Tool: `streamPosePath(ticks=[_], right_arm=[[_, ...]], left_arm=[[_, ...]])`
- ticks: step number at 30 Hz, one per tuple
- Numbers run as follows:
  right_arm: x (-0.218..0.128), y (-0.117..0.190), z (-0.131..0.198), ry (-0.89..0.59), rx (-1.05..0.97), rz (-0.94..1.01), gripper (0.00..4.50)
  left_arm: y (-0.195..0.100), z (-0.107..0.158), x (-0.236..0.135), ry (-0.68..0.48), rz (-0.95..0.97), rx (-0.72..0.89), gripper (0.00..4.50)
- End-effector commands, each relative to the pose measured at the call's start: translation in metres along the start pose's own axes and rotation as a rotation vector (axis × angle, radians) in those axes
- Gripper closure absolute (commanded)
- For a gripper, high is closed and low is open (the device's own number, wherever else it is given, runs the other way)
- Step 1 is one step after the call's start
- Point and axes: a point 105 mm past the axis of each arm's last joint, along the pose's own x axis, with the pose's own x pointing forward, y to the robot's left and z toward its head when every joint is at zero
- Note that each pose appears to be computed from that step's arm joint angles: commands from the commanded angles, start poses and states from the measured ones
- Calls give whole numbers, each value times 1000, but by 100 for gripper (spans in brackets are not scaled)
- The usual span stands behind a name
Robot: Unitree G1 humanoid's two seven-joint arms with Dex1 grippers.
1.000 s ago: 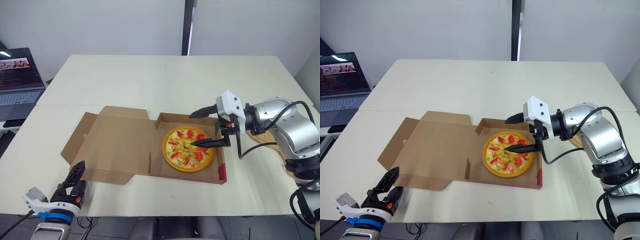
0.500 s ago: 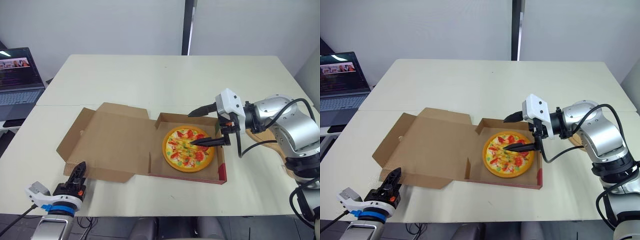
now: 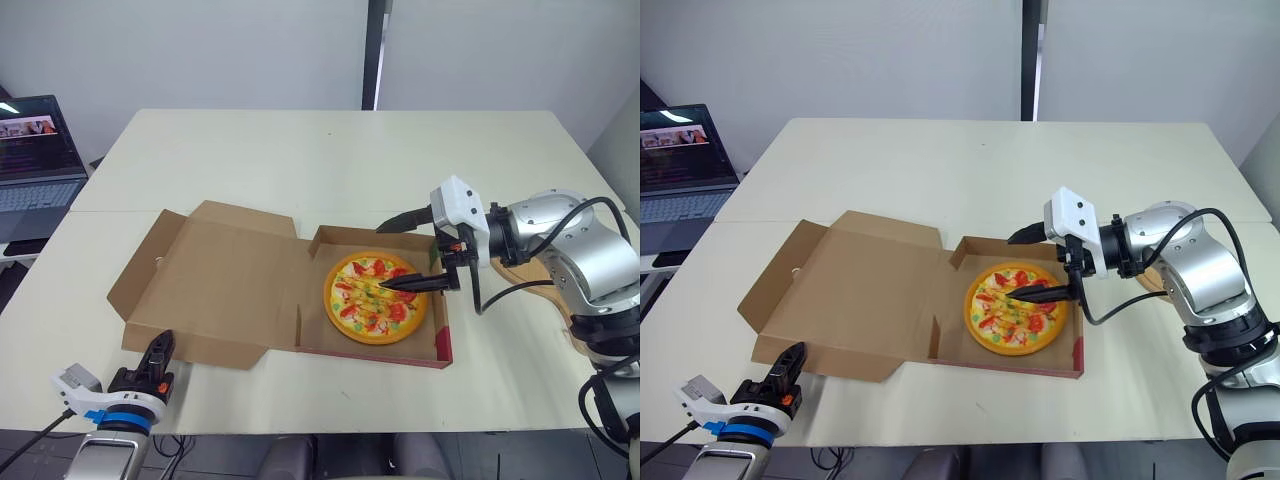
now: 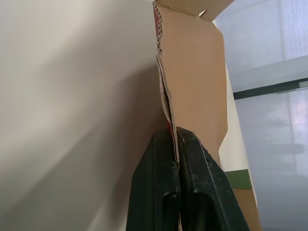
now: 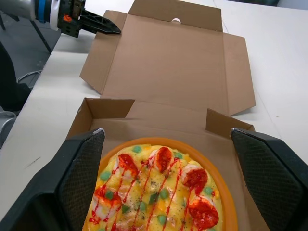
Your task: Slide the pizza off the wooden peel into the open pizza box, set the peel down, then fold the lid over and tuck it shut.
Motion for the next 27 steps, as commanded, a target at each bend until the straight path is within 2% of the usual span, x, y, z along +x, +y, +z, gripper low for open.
streamPosePath(ticks=[1,6,8,11,15,20,27], right_arm=[[-2,-6,13,-20,-71,-53,0],[-10,-25,1,32,-45,-181,0],[-20,-40,-11,75,-6,-265,39],[-31,-59,-30,159,6,-386,126],[-43,-87,-57,289,-23,-543,275],[-36,-98,-92,427,-44,-535,447],[-31,-93,-119,533,-51,-398,447]], left_arm=[[-9,8,-4,-25,-48,46,446],[-16,16,-5,-29,-77,91,446],[-19,22,-5,-28,-93,120,450],[-25,26,-3,-8,-120,162,450],[-38,32,5,13,-172,224,450],[-59,34,21,57,-253,292,450],[-78,44,46,121,-343,397,450]])
